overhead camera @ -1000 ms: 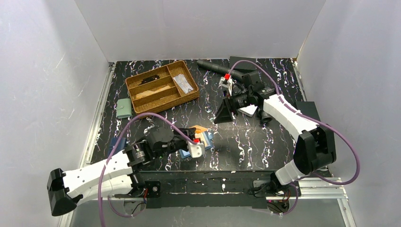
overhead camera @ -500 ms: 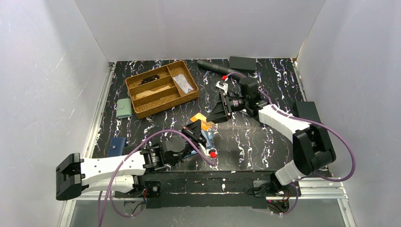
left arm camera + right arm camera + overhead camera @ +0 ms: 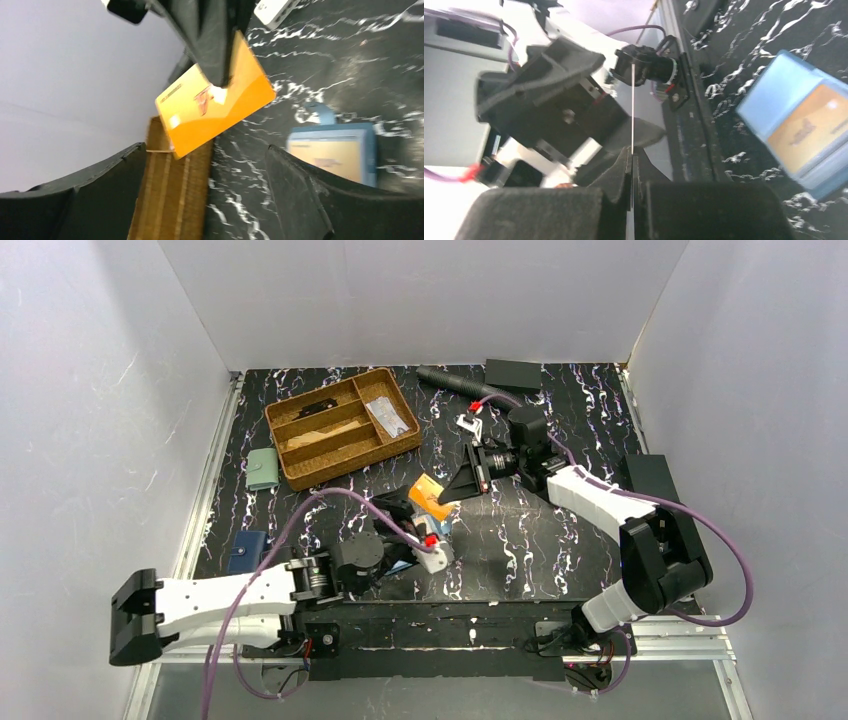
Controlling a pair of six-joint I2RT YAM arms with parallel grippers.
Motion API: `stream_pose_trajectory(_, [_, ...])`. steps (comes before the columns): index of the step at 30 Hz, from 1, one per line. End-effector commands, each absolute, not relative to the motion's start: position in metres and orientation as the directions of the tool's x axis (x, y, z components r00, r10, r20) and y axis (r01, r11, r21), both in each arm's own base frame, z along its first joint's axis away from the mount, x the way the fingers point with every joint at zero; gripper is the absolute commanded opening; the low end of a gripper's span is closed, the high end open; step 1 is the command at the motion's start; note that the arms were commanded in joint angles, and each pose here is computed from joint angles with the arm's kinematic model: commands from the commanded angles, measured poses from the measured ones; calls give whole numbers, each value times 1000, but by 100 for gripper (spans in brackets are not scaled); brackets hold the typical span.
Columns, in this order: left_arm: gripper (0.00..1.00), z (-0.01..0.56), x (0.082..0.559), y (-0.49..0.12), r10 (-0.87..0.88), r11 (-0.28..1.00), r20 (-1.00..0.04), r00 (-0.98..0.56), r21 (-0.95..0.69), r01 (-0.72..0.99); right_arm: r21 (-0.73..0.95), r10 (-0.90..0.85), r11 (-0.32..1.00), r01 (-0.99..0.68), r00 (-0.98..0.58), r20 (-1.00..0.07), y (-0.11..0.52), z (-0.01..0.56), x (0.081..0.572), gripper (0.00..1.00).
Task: Take the credit cards out of the card holder
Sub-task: Place the credit card in the storage box.
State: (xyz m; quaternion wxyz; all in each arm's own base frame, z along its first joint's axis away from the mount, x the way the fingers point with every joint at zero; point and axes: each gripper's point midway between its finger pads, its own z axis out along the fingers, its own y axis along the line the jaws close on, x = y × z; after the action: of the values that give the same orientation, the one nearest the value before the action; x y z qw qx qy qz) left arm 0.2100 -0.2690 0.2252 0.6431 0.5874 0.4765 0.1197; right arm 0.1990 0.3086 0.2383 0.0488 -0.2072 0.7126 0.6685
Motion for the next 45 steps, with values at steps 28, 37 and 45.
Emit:
stream_pose_trajectory(28, [98,233,187,-303,103,414,-840,-532,-450,791,442,-540,-243,-864,-258,-801,250,149,163,1])
stream_pose_trajectory(37, [88,198,189,-326,208,346,-778,-592,-507,789,472,-543,-292,-832,-262,-797,248,150,156,1])
stream_pose_trajectory(45, [63,177,178,-338,245,285,-710,-660,-598,749,484,-542,-293,-825,-274,-794,249,151,156,1])
